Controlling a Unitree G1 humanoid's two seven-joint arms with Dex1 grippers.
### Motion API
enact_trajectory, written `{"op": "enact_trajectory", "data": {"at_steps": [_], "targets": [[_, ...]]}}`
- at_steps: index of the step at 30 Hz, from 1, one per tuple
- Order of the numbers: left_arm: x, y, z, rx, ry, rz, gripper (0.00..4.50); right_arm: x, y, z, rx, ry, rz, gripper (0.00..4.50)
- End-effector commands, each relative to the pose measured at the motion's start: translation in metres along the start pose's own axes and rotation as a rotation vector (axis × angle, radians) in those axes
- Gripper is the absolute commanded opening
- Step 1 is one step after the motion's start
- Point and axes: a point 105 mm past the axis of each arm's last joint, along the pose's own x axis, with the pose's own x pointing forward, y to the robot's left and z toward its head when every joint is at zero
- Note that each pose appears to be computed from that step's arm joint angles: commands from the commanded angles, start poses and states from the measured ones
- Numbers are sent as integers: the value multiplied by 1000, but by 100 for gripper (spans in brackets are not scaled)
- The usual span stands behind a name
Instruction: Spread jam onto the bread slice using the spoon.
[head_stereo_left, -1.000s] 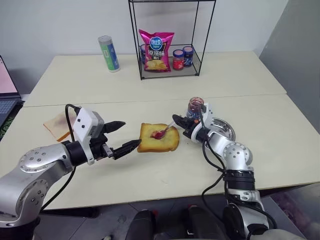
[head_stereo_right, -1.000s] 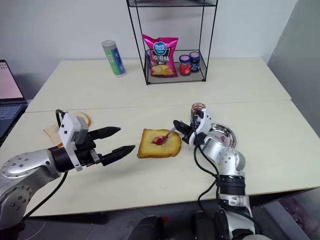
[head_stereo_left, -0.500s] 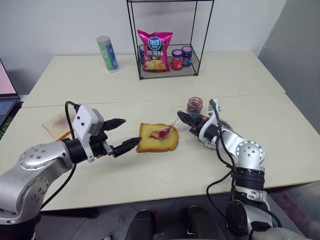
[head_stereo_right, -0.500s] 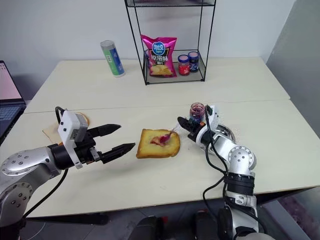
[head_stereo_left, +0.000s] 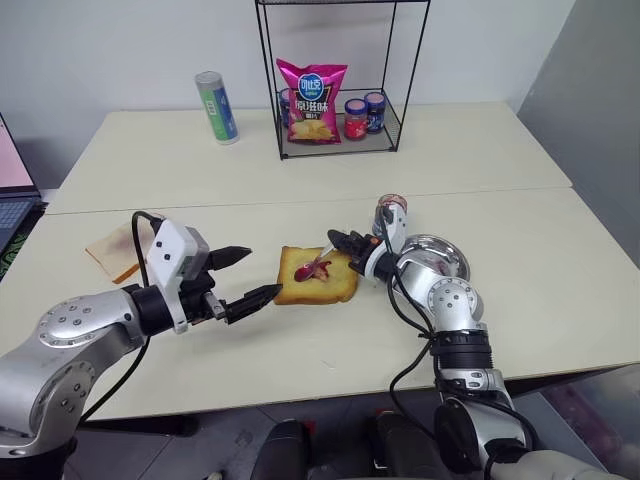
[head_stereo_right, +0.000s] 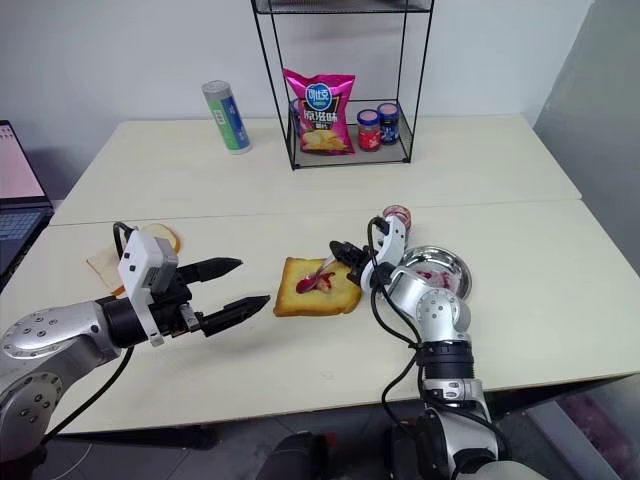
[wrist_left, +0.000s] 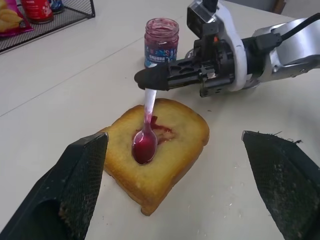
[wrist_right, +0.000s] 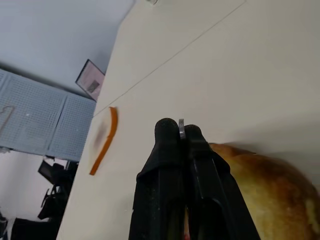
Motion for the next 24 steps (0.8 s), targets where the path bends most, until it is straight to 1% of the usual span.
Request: {"op": "enact_trajectory", "data": {"at_steps": [1, 9, 11, 15, 18, 20, 22, 24], "targets": [[-6, 0, 12, 56, -21, 4, 450, -6, -5, 8, -41, -31, -11, 6], [-3, 2, 12, 59, -28, -4, 450, -30, -22, 23, -78, -56, -55, 6], [-1, 3, 12, 62, -33, -10, 450, -36, -27, 31, -79, -83, -77, 6], [2, 3, 12, 65, -38, -19, 450, -41, -26, 38, -76, -102, -79, 6], [4, 3, 12, 66, -40, -26, 450, -43, -14, 40, -47, -107, -25, 6], [5, 3, 12, 67, -41, -29, 450, -45, -2, 42, -11, -117, 42, 6], [6, 4, 12, 69, -40, -29, 450, -49, 17, 48, 54, -149, 143, 6], [7, 5, 12, 70, -40, -30, 450, -52, 30, 53, 75, -166, 207, 6]]}}
